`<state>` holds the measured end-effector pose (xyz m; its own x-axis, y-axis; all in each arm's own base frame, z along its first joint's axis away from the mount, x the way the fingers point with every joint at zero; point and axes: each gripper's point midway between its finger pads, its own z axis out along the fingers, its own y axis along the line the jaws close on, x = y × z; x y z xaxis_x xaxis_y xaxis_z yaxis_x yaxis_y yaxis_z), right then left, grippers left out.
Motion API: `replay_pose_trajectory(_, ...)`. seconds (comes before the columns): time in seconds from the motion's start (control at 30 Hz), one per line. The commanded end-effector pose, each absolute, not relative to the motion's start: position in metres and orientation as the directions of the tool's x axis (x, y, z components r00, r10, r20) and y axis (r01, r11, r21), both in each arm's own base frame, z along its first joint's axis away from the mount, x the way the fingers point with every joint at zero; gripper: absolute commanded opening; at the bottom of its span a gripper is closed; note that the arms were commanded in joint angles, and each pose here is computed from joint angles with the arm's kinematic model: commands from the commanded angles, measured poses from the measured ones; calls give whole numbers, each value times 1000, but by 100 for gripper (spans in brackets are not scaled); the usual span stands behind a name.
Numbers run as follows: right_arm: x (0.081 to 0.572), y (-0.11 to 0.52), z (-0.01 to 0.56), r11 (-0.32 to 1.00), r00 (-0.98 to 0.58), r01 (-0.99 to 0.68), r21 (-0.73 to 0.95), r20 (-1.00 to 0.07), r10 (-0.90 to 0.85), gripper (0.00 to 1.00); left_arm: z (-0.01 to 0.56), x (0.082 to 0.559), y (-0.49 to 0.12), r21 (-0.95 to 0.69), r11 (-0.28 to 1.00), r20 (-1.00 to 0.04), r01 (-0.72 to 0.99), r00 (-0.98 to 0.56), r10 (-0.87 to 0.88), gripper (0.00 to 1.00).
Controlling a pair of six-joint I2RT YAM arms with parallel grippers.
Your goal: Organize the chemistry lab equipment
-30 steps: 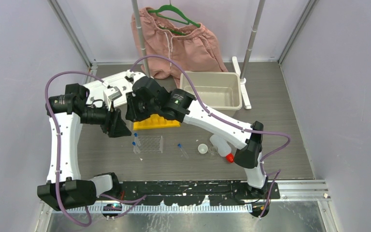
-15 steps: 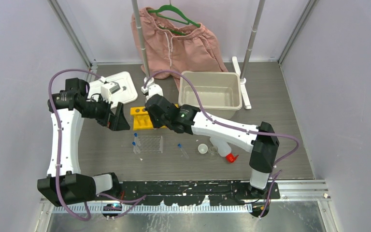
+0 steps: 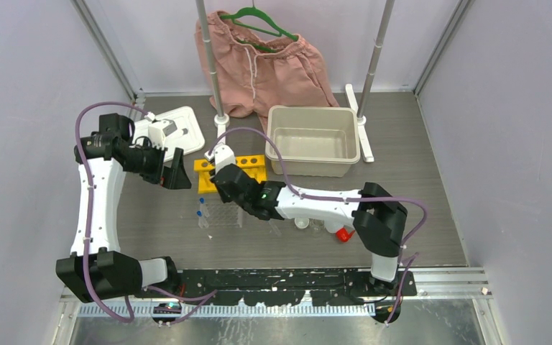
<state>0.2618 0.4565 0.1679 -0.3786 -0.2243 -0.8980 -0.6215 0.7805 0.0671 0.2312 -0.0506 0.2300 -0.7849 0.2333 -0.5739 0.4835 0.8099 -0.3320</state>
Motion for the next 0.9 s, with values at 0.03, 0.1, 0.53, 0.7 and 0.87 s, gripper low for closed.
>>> replay_pose_trajectory(0.03,262,485,177,771,-302,-633,73,-940,-159,1,233,239,-48,-312,817,-598,485,-768,228,100)
replay_pose_trajectory(0.1,260,487,169,771,-311,-632,72,-936,-167,1,234,240,-48,-309,817,-602,487,-765,229,100)
replay_pose_trajectory(0.53,256,477,135,788,-334,-613,48,-920,-204,1,231,238,-48,-310,815,-601,490,-765,231,100)
replay_pose_trajectory(0.7,257,476,128,792,-330,-609,40,-921,-208,1,233,238,-49,-307,815,-606,491,-762,231,100)
replay_pose_trajectory(0.87,258,477,125,793,-331,-607,39,-920,-208,1,233,237,-48,-303,815,-605,494,-760,236,100)
